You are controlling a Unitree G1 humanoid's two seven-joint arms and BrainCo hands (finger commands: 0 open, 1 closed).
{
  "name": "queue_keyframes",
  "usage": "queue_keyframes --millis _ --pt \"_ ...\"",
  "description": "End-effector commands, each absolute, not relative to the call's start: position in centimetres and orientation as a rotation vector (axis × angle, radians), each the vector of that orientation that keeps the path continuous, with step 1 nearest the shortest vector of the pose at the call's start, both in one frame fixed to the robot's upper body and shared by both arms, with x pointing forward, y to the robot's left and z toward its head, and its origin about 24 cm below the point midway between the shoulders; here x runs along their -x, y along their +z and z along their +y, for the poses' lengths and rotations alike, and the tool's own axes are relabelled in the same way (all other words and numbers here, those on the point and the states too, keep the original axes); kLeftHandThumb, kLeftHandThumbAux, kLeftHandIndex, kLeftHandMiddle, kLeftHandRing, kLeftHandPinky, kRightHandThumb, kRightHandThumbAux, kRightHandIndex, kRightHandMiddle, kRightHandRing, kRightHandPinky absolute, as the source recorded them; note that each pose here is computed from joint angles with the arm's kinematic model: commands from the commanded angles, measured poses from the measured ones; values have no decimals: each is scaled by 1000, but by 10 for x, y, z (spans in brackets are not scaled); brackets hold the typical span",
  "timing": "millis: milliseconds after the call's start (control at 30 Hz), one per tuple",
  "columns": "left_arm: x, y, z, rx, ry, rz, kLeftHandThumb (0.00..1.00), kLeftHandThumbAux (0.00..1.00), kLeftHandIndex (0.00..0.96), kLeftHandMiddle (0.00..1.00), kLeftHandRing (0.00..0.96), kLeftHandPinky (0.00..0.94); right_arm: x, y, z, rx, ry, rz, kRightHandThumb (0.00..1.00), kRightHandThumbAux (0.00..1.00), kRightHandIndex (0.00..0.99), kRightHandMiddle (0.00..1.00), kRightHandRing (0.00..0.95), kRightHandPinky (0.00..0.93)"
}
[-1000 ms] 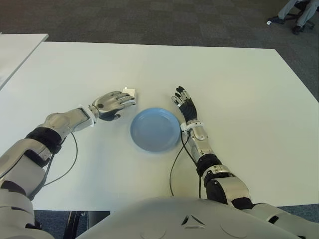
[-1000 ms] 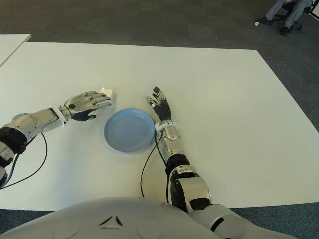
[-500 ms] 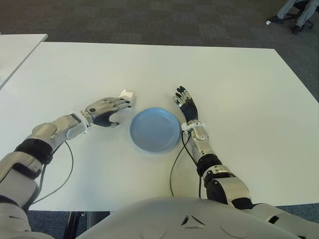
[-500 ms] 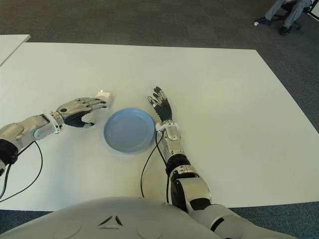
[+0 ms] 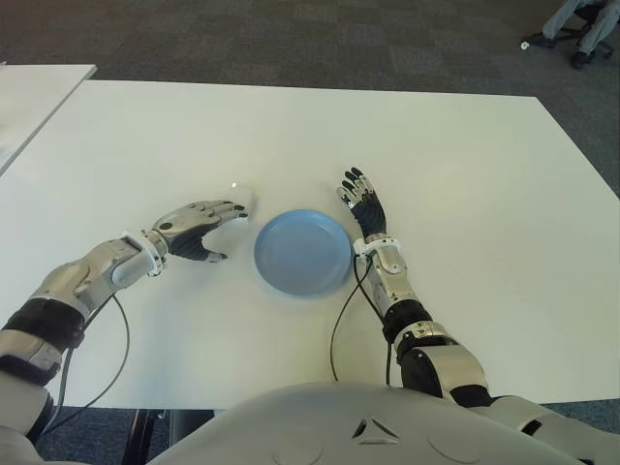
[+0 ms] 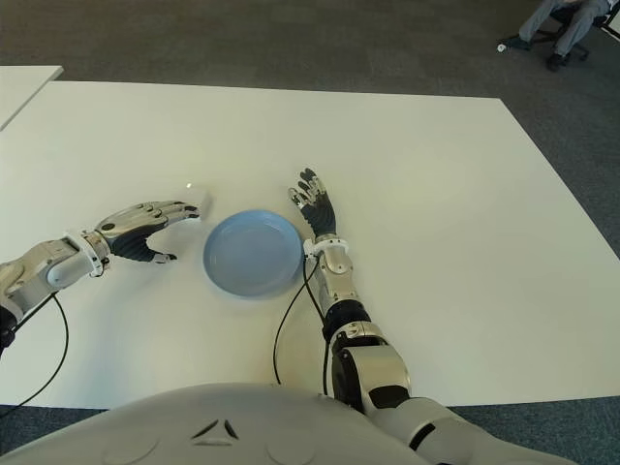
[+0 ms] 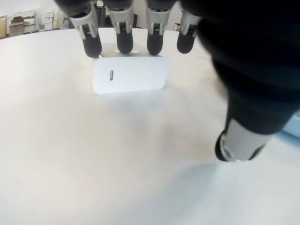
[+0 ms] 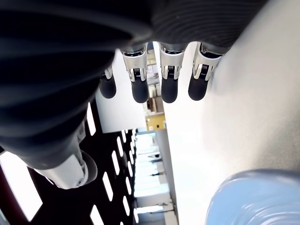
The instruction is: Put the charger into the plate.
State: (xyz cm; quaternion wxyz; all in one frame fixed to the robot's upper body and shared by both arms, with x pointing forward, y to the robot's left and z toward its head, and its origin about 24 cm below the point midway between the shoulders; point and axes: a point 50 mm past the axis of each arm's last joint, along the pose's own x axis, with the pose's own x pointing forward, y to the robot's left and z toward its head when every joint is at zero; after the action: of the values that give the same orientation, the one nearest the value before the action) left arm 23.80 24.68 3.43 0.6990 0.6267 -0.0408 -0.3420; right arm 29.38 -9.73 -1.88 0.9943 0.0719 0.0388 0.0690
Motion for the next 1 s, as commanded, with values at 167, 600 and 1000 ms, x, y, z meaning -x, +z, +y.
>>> queue_keyframes --millis 167,600,1000 --pt "-218 31 251 -1336 -775 25 0 672 0 29 38 65 -285 -35 -102 -154 115 170 11 703 56 117 89 91" --pt "-206 44 250 -1329 -772 31 0 680 0 45 53 74 -286 -36 -104 -159 110 177 25 709 50 119 91 90" --pt "-205 54 249 -1346 -657 1 35 687 0 50 63 97 -286 -36 -106 -160 104 178 34 704 44 115 86 82"
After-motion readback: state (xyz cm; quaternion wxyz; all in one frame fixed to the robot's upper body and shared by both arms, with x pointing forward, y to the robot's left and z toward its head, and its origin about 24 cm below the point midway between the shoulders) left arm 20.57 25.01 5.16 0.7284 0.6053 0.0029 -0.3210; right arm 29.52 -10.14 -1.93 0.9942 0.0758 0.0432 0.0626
